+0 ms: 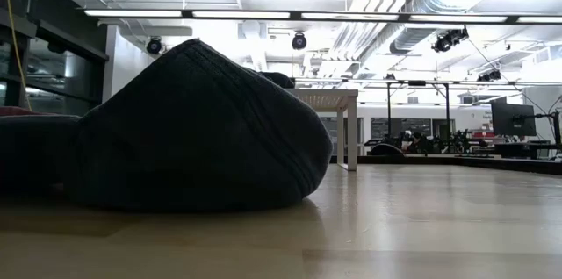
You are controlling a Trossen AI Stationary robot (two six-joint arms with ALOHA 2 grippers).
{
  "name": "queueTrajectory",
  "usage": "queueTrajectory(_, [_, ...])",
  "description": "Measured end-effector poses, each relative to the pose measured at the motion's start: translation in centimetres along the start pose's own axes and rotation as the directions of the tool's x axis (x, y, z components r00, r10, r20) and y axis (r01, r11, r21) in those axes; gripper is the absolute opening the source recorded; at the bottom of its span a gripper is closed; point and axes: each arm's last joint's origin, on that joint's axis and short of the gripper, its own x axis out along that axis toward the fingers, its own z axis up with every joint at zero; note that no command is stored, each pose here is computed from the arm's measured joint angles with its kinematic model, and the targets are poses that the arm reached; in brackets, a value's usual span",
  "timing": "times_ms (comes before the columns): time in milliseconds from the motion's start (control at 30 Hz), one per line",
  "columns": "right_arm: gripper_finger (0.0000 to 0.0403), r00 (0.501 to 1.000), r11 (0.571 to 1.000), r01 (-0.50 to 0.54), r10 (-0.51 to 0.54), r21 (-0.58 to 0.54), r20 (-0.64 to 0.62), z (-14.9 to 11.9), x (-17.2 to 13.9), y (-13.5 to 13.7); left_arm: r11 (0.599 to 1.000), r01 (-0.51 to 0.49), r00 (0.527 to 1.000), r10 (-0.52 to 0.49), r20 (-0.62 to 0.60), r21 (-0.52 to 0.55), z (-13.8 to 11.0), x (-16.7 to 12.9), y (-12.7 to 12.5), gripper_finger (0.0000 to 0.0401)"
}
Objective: Pick & Place hat
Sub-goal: Put the right dark red cap into the shelf
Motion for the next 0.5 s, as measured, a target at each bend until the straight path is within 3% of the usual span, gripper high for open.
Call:
queueTrajectory(133, [0.0017,1.000,0.999,-0.024,0.024,0.022,0.005,0.1,-0.4,0.3,0.999,-0.034,0.999,0.035,0.039,-0.031,-0.3,1.3,-0.8,0.0213])
queueTrajectory(300, [0.0017,0.998,0.998,-0.060,0.060,-0.017,0.032,0.6,-1.2,0.6,0.984,-0.157,0.983,0.164,0.078,-0.084,-0.8,2.5,-1.2,0.0213])
queueTrajectory(500, [0.0017,0.984,0.980,-0.177,0.179,-0.086,0.016,0.2,-1.5,1.1,0.979,-0.136,0.973,0.161,0.165,-0.153,0.1,2.7,-1.5,0.0213])
